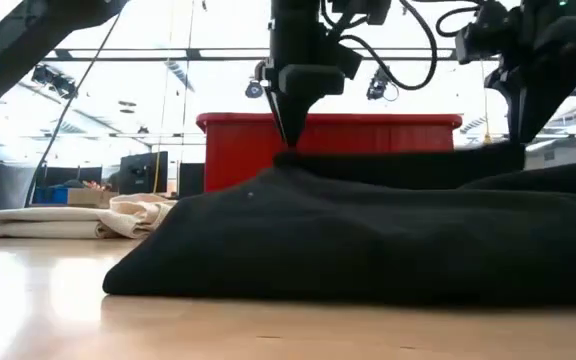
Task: Fold Laundry from Bin
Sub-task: Fold the black shirt
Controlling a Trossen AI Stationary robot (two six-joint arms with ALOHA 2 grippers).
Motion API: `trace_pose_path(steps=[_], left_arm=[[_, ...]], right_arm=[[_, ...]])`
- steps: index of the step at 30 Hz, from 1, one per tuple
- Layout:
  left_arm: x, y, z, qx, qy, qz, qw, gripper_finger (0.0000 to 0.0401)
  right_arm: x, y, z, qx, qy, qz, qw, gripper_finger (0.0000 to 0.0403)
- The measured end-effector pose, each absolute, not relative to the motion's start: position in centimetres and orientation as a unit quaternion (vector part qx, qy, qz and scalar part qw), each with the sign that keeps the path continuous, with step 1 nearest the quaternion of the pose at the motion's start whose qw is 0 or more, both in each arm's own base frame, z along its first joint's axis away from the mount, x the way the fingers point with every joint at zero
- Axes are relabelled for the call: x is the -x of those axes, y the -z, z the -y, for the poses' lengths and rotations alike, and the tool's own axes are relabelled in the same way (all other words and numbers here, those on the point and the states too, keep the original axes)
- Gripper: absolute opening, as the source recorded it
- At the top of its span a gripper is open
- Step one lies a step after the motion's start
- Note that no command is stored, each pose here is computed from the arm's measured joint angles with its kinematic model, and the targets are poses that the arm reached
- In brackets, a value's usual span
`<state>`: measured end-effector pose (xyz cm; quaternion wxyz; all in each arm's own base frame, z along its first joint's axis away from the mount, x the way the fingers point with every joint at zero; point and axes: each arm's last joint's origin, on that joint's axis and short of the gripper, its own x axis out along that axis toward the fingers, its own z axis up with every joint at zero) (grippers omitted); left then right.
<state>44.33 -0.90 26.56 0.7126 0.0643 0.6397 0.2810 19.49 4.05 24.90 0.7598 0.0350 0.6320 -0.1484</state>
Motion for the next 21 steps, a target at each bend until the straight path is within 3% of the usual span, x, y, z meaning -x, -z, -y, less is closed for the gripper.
trace_pose_path(steps=[5, 8, 15, 21], left_arm=[[-43.7, -28.3, -0.2, -0.052, -0.293, -0.623, 0.723, 0.0239], [-42.8, -30.4, -0.2, -0.036, -0.3, -0.599, 0.742, 0.0273], [-42.4, -32.6, 4.5, 0.024, -0.186, -0.57, 0.8, 0.0275], [-42.7, -30.7, 13.5, -0.03, -0.062, -0.559, 0.826, 0.0257]], right_arm=[[-19.2, -26.3, -3.1, -0.035, 0.158, -0.634, 0.756, 0.0184], [-18.5, -27.9, -2.6, -0.033, 0.176, -0.621, 0.763, 0.0204], [-17.4, -30.2, -3.5, -0.143, 0.105, -0.539, 0.823, 0.0207], [-17.6, -28.3, -6.7, -0.211, 0.034, -0.449, 0.868, 0.0207]])
